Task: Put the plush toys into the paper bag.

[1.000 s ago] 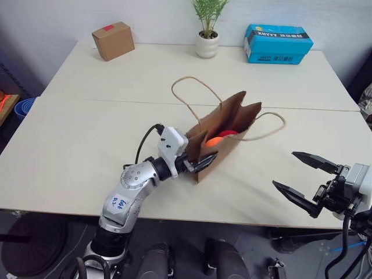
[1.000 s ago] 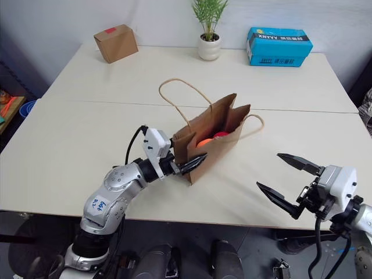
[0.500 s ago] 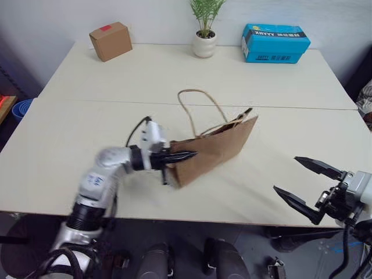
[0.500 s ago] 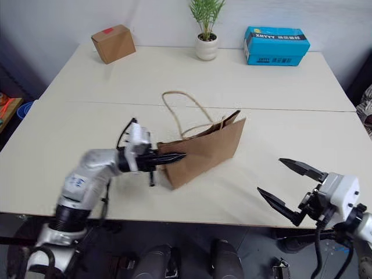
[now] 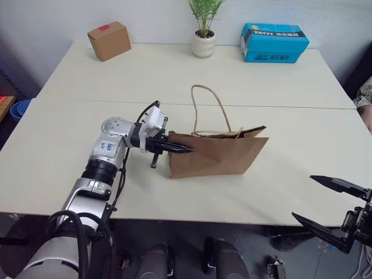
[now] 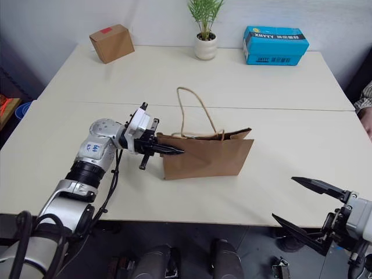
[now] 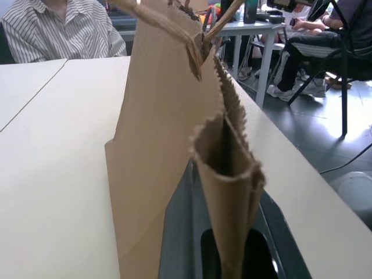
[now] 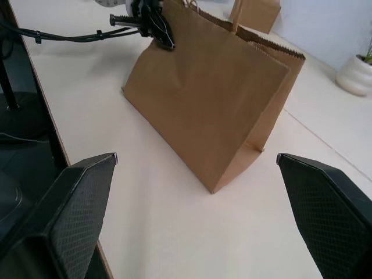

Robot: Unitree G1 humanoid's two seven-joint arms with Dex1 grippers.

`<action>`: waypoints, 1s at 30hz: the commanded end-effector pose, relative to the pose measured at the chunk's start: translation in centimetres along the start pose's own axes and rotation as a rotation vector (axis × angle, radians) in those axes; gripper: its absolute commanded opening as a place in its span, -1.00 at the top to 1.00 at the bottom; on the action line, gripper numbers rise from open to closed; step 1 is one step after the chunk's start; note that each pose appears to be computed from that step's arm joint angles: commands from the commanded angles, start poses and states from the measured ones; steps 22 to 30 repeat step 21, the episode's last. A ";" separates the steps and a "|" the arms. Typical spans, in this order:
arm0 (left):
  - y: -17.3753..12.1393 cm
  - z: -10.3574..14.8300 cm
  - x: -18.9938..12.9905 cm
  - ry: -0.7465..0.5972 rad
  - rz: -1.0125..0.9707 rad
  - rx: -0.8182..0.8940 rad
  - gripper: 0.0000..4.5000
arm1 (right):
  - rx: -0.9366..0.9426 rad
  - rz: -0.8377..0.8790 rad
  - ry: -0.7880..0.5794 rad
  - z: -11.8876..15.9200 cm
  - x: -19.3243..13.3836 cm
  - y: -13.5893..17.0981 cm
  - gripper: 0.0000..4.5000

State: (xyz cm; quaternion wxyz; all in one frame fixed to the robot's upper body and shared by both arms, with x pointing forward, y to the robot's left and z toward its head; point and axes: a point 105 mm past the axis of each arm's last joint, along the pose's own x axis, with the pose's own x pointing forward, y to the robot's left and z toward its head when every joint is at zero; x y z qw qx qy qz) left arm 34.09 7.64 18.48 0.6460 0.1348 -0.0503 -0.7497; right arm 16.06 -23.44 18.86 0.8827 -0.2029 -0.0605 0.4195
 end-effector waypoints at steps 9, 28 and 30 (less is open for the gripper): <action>-1.9 2.4 -6.5 0.068 0.227 0.093 -0.52 | 0.095 0.053 -0.010 -1.4 0.7 -1.6 -1.00; -11.8 -1.8 -15.8 0.459 0.665 -0.119 -0.90 | -0.131 0.189 0.064 -1.3 -0.9 -6.8 -1.00; -11.8 -1.8 -15.8 0.459 0.665 -0.119 -0.90 | -0.131 0.189 0.064 -1.3 -0.9 -6.8 -1.00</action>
